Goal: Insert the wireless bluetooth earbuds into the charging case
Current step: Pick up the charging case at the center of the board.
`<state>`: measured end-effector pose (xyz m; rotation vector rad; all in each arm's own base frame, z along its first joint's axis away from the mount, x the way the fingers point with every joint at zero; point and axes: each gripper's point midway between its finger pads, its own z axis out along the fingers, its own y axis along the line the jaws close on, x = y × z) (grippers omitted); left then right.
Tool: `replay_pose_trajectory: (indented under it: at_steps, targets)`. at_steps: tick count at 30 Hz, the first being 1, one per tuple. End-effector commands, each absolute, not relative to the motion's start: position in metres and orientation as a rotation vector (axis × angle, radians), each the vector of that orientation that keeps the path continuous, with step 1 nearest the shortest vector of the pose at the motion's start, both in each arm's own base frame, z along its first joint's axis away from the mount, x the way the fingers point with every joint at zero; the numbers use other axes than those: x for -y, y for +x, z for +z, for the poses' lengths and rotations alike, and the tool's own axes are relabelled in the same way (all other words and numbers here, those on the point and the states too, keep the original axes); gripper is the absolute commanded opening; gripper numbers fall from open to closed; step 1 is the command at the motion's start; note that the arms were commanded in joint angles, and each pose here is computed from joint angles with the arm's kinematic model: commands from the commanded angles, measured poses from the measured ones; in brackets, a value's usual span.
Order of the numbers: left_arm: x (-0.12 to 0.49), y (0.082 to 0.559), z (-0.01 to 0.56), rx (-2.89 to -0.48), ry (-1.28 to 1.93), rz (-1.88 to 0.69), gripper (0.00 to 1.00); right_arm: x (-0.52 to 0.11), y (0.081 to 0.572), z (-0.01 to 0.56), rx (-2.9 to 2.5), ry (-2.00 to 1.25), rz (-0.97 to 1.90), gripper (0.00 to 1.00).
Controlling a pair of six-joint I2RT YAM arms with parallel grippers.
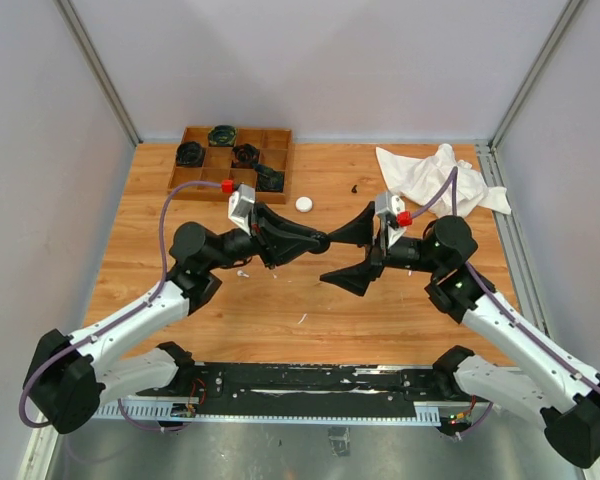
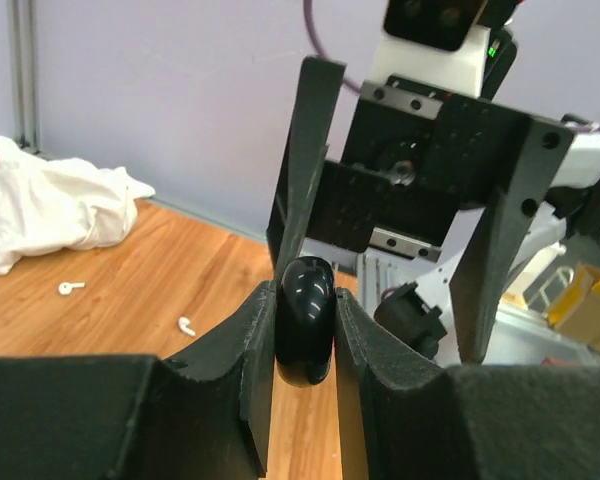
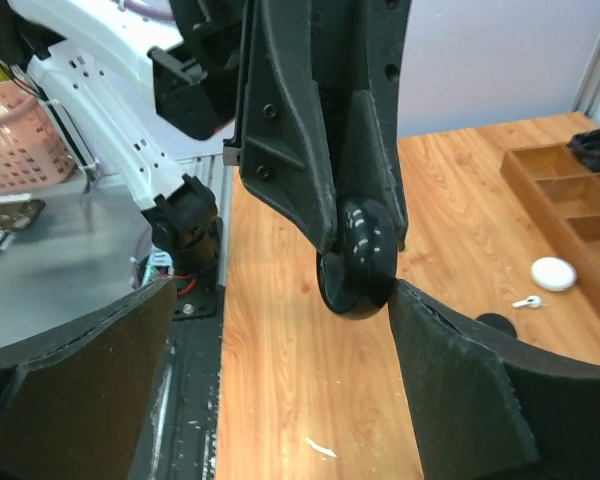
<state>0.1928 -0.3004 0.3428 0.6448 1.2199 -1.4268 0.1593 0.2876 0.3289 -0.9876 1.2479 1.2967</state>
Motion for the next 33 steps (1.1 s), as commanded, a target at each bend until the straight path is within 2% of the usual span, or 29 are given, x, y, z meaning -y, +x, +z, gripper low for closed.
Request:
replay_pose_trajectory:
  at_steps: [1,3,14,22,26,33]
  targets:
    - [0.306,0.187,0.327,-1.31,0.842,-1.337,0.01,-0.277,0.147,0.317,-1.21,-1.188,1.138,0.91]
    - [0.305,0.187,0.327,-1.323,0.891,-1.303,0.01,-0.273,0.146,0.314,-1.222,-1.204,1.102,0.99]
    - [0.304,0.188,0.332,-1.368,1.103,-1.162,0.01,-0.264,0.137,0.323,-1.061,-1.263,1.001,1.0]
    - [0.31,0.181,0.326,-1.355,1.252,-1.115,0.01,-0.276,0.156,0.319,-1.127,-1.263,1.003,0.74]
    - [0.318,0.179,0.321,-1.354,1.317,-1.087,0.01,-0.28,0.161,0.317,-1.141,-1.253,1.018,0.69]
    - [0.323,0.179,0.317,-1.351,1.358,-1.068,0.0,-0.282,0.164,0.309,-1.177,-1.244,1.033,0.54]
